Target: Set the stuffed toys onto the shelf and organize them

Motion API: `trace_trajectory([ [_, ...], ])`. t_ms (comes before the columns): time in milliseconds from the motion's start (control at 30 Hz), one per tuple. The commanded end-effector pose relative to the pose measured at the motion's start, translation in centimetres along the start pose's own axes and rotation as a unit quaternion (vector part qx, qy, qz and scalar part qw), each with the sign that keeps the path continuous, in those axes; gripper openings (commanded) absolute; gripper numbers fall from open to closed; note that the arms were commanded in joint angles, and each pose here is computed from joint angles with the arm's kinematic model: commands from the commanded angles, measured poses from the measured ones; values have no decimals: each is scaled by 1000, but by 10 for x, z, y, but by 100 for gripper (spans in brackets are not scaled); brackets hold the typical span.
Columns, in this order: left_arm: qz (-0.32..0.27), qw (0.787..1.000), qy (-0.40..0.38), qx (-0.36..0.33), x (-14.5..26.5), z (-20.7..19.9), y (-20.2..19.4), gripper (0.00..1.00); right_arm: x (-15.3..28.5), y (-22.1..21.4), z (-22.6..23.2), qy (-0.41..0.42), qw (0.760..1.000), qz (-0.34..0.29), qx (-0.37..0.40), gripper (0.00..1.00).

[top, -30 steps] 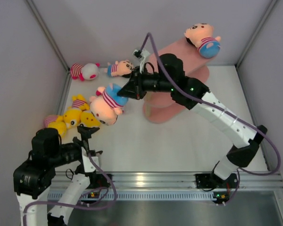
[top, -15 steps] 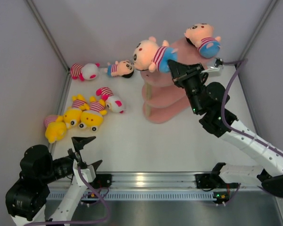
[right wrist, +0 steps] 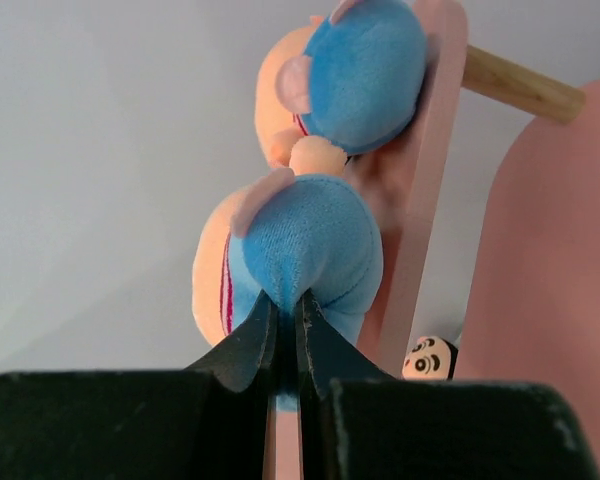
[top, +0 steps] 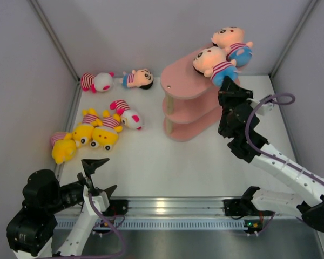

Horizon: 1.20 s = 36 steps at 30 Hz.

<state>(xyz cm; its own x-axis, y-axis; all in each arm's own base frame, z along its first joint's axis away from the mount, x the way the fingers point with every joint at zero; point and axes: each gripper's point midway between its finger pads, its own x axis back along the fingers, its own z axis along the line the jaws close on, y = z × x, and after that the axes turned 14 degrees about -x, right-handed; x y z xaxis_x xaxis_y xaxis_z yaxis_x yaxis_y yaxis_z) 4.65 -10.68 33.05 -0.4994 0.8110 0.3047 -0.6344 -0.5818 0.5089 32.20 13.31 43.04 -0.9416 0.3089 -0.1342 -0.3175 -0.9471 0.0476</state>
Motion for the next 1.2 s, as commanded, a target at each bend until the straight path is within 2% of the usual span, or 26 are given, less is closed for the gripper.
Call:
trace_trajectory([
  [0, 0, 1000, 14, -9, -1, 5, -1, 98, -11, 16, 3, -5, 998, -45, -41, 0],
  [233, -2, 1000, 14, -14, 0, 6, 1, 98, -32, 5, -12, -25, 999, -41, -21, 0],
  [667, 5, 1000, 14, -18, -1, 6, -3, 98, -49, -17, -27, -35, 999, 8, -2, 0],
  [700, 5, 1000, 14, -18, -1, 6, -3, 98, -49, -17, -27, -35, 999, 11, -3, 7],
  [733, 5, 1000, 13, -16, -1, 6, -3, 98, -47, -14, -28, -35, 999, 10, -6, 17],
  [767, 5, 1000, 13, -17, -1, 5, -3, 98, -46, -11, -27, -34, 999, 9, -10, 18],
  [800, 5, 1000, 12, -14, -2, 6, -4, 98, -44, -9, -27, -33, 999, 8, -12, 32],
  [900, 7, 1000, 11, -7, -3, 6, -5, 98, -38, 1, -22, -25, 1000, 8, -14, 49],
  [967, 8, 1000, 11, 12, -6, 8, -8, 98, -34, 7, -14, -16, 1000, 12, -4, 56],
  [1000, 9, 1000, 15, 20, -8, 11, -9, 98, -33, 9, -12, -13, 1000, 16, 3, 63],
  [1100, 30, 996, 42, 74, -17, 33, -23, 98, -24, 15, 1, 7, 999, 35, 32, 76],
  [1167, 62, 987, 65, 130, -27, 53, -41, 98, -16, 23, 9, 17, 997, 47, 55, 82],
])
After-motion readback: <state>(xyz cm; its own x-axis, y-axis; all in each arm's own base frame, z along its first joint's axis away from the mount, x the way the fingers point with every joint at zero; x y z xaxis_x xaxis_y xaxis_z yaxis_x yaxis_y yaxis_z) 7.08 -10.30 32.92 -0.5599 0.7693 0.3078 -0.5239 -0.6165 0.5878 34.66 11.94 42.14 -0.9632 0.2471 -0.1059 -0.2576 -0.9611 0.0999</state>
